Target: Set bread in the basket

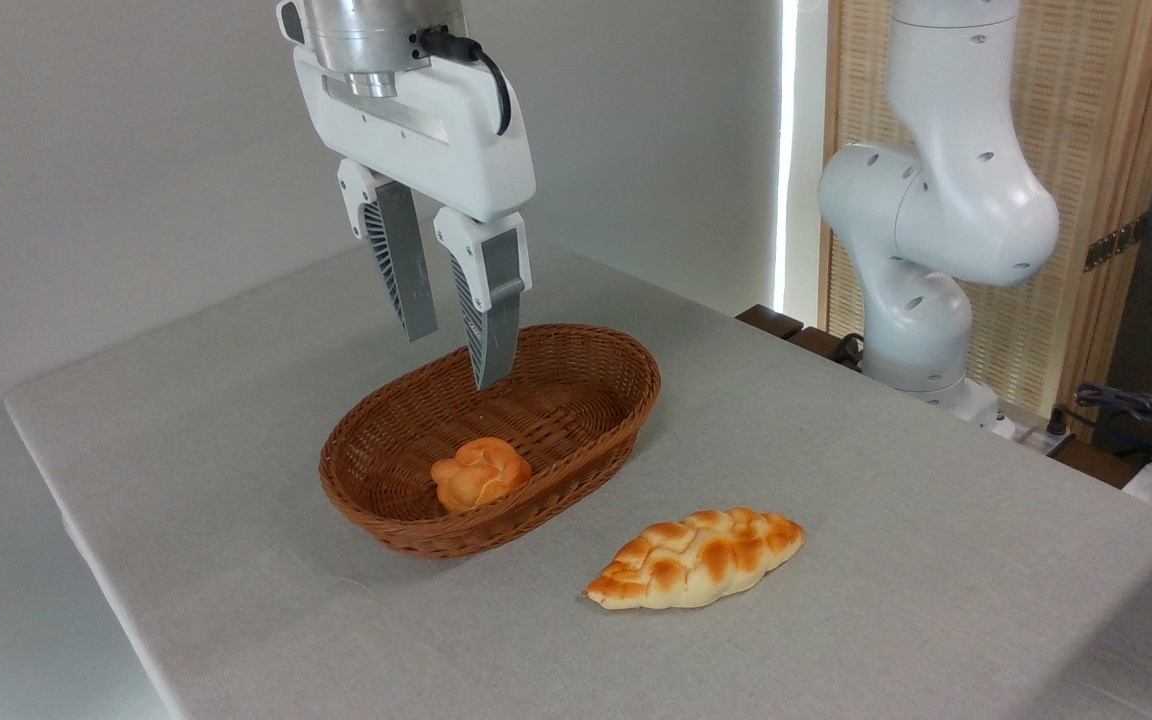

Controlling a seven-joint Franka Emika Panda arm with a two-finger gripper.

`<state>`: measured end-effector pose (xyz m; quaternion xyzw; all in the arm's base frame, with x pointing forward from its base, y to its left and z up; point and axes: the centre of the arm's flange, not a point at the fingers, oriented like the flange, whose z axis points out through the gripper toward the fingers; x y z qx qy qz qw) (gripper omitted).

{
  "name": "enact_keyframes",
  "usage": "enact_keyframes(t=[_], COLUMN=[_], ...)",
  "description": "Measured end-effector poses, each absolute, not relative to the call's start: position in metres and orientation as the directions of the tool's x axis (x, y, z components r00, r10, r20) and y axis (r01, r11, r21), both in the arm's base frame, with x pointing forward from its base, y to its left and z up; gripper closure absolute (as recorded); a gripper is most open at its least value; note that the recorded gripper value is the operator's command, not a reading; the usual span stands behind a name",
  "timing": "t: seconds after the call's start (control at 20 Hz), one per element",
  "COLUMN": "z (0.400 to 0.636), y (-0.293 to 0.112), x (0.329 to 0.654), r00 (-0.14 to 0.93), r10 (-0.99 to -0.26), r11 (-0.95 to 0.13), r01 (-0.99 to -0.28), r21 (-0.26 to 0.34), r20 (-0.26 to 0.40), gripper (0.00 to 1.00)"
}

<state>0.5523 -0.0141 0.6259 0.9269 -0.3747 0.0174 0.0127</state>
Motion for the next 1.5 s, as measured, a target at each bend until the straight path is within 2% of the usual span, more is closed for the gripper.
enact_keyframes(t=[0.7,1.1,1.3,1.5], z=[0.625,0.615,0.604,0.578], y=[-0.014,-0.014,-0.013,0.010], x=[0.552,0.549,0.529,0.495], r00=[0.719,0.710,0.659,0.613], r10=[-0.694,-0.704,-0.752,-0.790], r11=[-0.719,-0.709,-0.658,-0.613], r01=[-0.695,-0.705,-0.751,-0.788], r21=[0.013,0.031,0.047,0.064], r20=[0.039,0.020,0.008,-0.013], gripper=[0.00,0.00,0.00,0.00])
